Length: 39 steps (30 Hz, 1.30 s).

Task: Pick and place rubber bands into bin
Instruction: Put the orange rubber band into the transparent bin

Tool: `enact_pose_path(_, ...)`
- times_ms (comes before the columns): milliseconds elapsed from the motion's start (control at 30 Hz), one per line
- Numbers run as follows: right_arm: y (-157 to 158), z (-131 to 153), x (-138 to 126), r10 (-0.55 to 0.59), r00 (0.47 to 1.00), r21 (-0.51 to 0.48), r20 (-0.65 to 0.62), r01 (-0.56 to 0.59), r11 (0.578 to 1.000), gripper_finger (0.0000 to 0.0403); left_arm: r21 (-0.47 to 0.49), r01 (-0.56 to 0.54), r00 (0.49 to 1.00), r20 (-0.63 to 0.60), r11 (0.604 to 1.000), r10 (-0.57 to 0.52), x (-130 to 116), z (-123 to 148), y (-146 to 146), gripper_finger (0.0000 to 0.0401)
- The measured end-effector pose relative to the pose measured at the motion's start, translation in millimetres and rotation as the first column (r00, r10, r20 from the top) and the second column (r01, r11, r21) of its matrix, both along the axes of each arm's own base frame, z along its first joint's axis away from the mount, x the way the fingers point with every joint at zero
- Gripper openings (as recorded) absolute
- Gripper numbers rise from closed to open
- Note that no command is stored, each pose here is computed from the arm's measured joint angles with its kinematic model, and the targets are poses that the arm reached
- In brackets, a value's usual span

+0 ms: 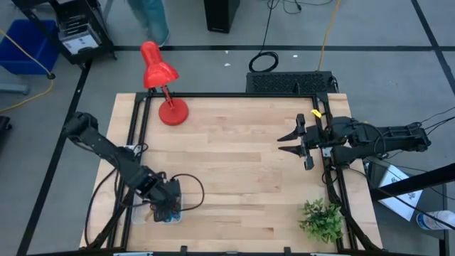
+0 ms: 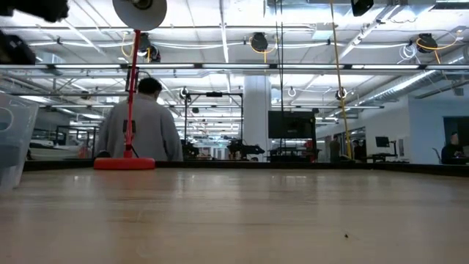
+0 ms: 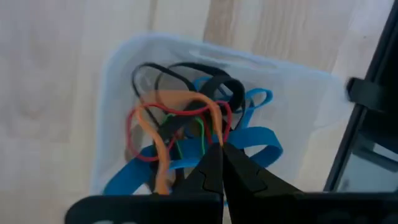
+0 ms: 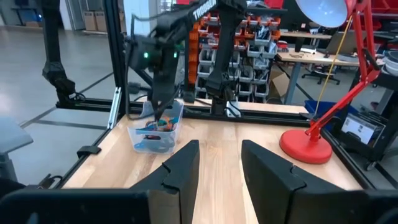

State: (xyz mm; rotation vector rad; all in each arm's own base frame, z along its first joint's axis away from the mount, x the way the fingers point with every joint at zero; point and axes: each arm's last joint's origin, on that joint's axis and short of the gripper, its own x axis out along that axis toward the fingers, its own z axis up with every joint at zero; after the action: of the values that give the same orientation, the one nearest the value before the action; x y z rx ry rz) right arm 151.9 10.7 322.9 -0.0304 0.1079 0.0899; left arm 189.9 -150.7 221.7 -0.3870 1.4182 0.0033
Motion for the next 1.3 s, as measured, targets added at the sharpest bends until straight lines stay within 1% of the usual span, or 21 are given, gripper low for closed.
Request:
enact_pose_path(167, 0.1, 2.8, 0.5, 0.001, 1.0, 0.001, 0.031, -0.001, 1.0, 0.0114, -0.031, -0.002, 1.0, 0.031, 1.0, 0.003, -3.6, -22.5, -1.8, 0.0003)
enact_pose_path(300, 0.0, 3.5, 0.4, 0.001, 0.999, 0.0, 0.037, -0.001, 1.0, 0.0114, -0.022, -0.016, 1.0, 0.01, 1.0, 0.017, -8.9, -34.7, 0.5, 0.0003)
enact_pose_path(400, 0.0, 3.4, 0.4, 0.0, 0.999, 0.0, 0.036, 0.0, 1.0, 0.0114, -0.008, -0.031, 0.999, -0.013, 0.999, 0.031, -12.4, -41.5, 3.4, 0.0013)
enact_pose_path(600, 0.1, 3.4, 0.4, 0.0, 0.999, 0.0, 0.036, 0.0, 1.0, 0.0114, -0.003, -0.046, 0.999, -0.024, 0.999, 0.046, -13.5, -42.8, 4.3, 0.003)
enact_pose_path(700, 0.0, 3.3, 0.4, 0.0, 0.999, 0.0, 0.036, 0.0, 1.0, 0.0114, -0.003, -0.046, 0.999, -0.024, 0.999, 0.046, -13.3, -42.8, 4.5, 0.0027)
enact_pose_path(933, 0.1, 3.3, 0.4, 0.002, 0.999, -0.01, 0.037, -0.002, 1.0, 0.0114, -0.011, -0.103, 0.994, -0.039, 0.995, 0.102, -13.3, -42.8, 4.5, 0.001)
enact_pose_path(1033, 0.1, 3.3, 0.4, 0.002, 0.999, -0.011, 0.037, -0.002, 1.0, 0.0114, -0.011, -0.101, 0.994, -0.038, 0.995, 0.1, -13.3, -42.8, 4.5, 0.0009)
enact_pose_path(1100, 0.1, 3.3, 0.4, 0.002, 0.999, -0.011, 0.037, -0.002, 1.0, 0.0114, -0.013, -0.106, 0.994, -0.039, 0.994, 0.106, -13.3, -42.8, 4.4, 0.0017)
enact_pose_path(1167, 0.1, 3.3, 0.4, 0.002, 0.999, -0.011, 0.037, -0.002, 1.0, 0.0114, -0.015, -0.107, 0.994, -0.037, 0.994, 0.107, -12.9, -41.9, 4.1, 0.0035)
enact_pose_path(1300, 0.0, 3.3, 0.4, 0.002, 0.999, -0.011, 0.036, -0.001, 1.0, 0.0114, -0.038, -0.1, 0.995, -0.029, 0.994, 0.099, -9.9, -35.8, 1.3, 0.0089)
